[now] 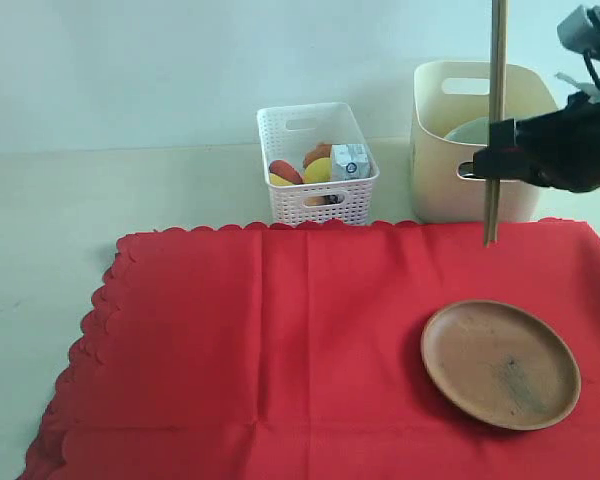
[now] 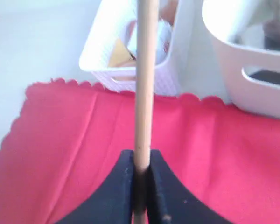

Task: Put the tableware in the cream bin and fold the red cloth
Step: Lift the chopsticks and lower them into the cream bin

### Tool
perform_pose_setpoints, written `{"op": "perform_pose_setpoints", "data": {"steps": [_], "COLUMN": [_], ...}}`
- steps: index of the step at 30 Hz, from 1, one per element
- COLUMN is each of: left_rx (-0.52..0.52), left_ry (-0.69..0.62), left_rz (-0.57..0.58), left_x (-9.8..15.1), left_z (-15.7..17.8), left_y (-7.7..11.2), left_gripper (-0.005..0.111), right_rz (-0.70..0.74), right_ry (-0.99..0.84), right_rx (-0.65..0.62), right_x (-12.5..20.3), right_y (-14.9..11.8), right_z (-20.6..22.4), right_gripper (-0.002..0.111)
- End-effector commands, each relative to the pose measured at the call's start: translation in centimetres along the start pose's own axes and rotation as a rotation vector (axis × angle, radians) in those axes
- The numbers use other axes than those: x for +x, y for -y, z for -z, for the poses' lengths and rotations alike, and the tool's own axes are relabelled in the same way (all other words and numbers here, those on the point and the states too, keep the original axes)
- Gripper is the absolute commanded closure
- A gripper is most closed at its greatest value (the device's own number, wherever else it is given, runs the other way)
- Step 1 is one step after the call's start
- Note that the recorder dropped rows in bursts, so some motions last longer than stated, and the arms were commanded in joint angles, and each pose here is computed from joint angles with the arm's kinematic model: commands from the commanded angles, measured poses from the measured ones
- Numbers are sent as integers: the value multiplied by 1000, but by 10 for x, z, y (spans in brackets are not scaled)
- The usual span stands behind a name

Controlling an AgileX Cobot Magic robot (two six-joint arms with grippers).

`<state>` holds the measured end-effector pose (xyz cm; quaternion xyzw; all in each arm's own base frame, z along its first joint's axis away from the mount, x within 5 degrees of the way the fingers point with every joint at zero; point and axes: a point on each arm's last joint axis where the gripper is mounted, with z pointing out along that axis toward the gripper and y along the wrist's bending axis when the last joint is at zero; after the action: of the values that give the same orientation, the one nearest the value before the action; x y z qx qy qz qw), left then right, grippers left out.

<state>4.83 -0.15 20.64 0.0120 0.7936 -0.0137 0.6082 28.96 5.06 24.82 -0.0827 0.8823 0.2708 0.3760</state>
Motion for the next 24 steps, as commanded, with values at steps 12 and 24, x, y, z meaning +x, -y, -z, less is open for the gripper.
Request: {"op": "perform_pose_setpoints", "data": {"steps": [12, 24], "left_rx": [1, 1], "left_ry": [14, 14], "left_rz": [4, 4], "left_x": [0, 0], "left_z": [0, 0], "left_y": [0, 0], "left_gripper": [107, 107], "right_rz": [224, 307], "right_ry": [340, 301], "right_rx": [82, 199], "right_x": [-64, -100], "right_y": [6, 55], "right_z": [-1, -68], "right_gripper": [108, 108]}}
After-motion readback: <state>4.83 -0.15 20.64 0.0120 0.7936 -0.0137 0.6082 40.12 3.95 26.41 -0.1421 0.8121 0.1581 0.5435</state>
